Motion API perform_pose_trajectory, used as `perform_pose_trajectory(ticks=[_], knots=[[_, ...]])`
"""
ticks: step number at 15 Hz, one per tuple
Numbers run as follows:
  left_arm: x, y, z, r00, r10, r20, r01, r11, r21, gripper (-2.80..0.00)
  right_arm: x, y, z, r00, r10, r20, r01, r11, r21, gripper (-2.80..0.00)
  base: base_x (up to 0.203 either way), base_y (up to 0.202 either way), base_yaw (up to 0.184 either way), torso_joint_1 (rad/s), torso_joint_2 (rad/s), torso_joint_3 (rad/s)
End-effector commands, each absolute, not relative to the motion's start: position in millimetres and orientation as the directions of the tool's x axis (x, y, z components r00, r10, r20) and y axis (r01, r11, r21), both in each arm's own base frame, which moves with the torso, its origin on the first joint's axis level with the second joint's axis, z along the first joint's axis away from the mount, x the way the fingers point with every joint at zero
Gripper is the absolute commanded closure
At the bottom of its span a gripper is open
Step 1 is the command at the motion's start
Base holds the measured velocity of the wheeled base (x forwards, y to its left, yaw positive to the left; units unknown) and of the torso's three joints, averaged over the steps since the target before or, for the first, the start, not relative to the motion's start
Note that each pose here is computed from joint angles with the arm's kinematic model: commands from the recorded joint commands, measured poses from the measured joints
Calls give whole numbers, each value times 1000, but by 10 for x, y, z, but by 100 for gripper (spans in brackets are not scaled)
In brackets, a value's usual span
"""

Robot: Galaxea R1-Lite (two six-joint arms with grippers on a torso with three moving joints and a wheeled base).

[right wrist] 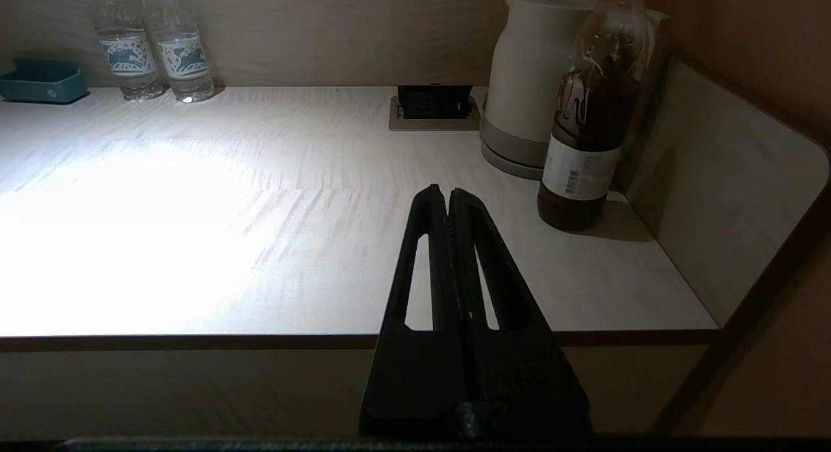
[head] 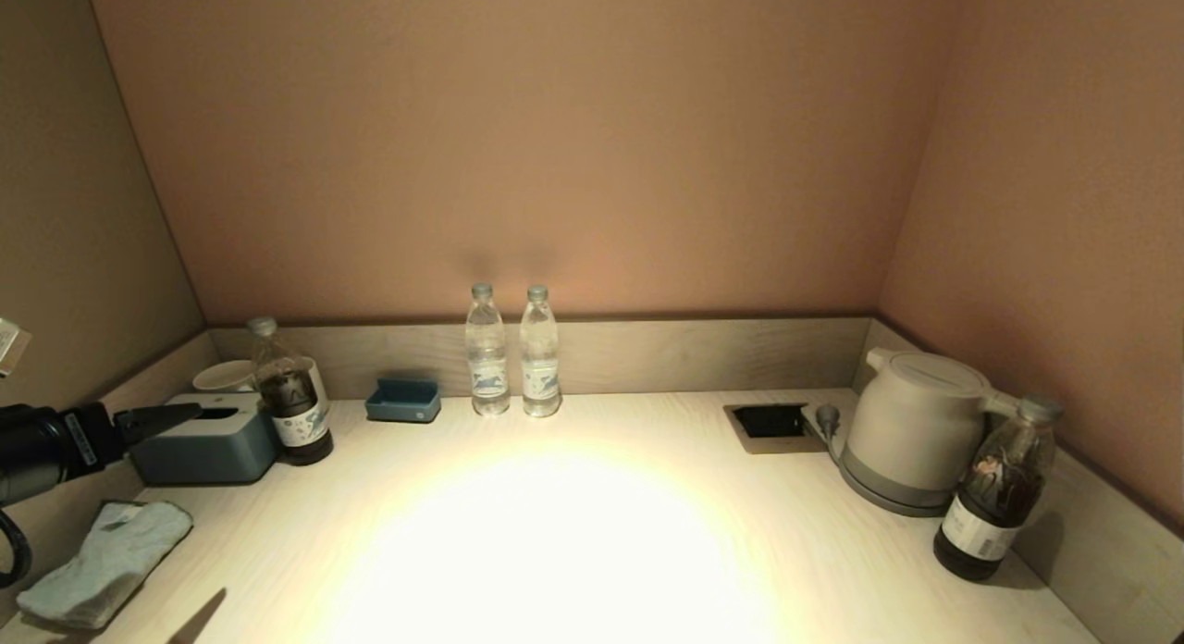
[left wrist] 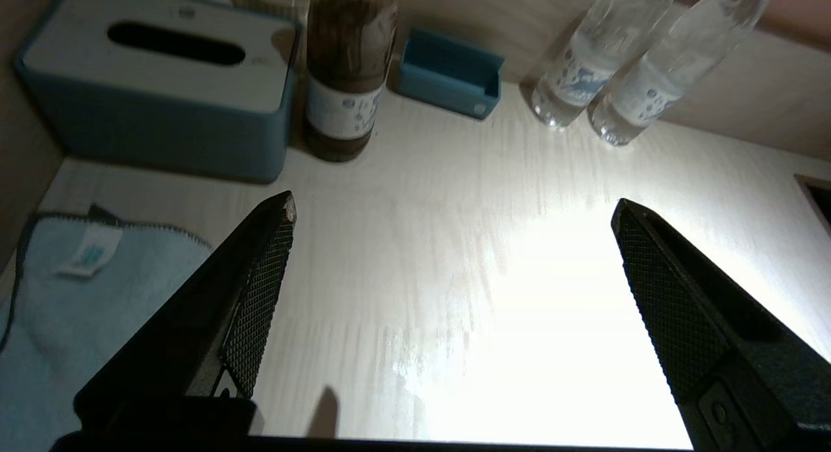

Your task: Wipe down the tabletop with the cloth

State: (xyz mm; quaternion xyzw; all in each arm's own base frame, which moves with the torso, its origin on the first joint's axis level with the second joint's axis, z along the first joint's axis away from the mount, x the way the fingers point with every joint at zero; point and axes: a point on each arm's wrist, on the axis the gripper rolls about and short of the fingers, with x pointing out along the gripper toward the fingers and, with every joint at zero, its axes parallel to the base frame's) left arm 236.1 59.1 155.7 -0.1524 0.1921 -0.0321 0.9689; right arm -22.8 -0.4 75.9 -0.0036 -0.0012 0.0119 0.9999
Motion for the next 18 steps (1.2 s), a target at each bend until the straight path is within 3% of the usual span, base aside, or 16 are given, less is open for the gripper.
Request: perform_pose_trajectory(ticks=[1,2,3,18], knots=[[2312,574,1567,947,-125,-295,36,956,-290,-280,-229,-4,762,1000,25,5,-25,1000,-8,0,0,0,0,0,0,0],[2296,570,1570,950,-128,-287,42,957,-288,-280,-227,-3,759,1000,26,2,-26,1000,-8,0,0,0,0,0,0,0],[2282,564,1578,951,-128,-282,46,958,-283,0,-229,-4,762,1000,25,4,-25,1000,-8,0,0,0,0,0,0,0],[1413,289,2097,973,-230,-2,226,956,-187,0,-228,-4,761,1000,25,2,-25,1000,-8,0,0,0,0,0,0,0]])
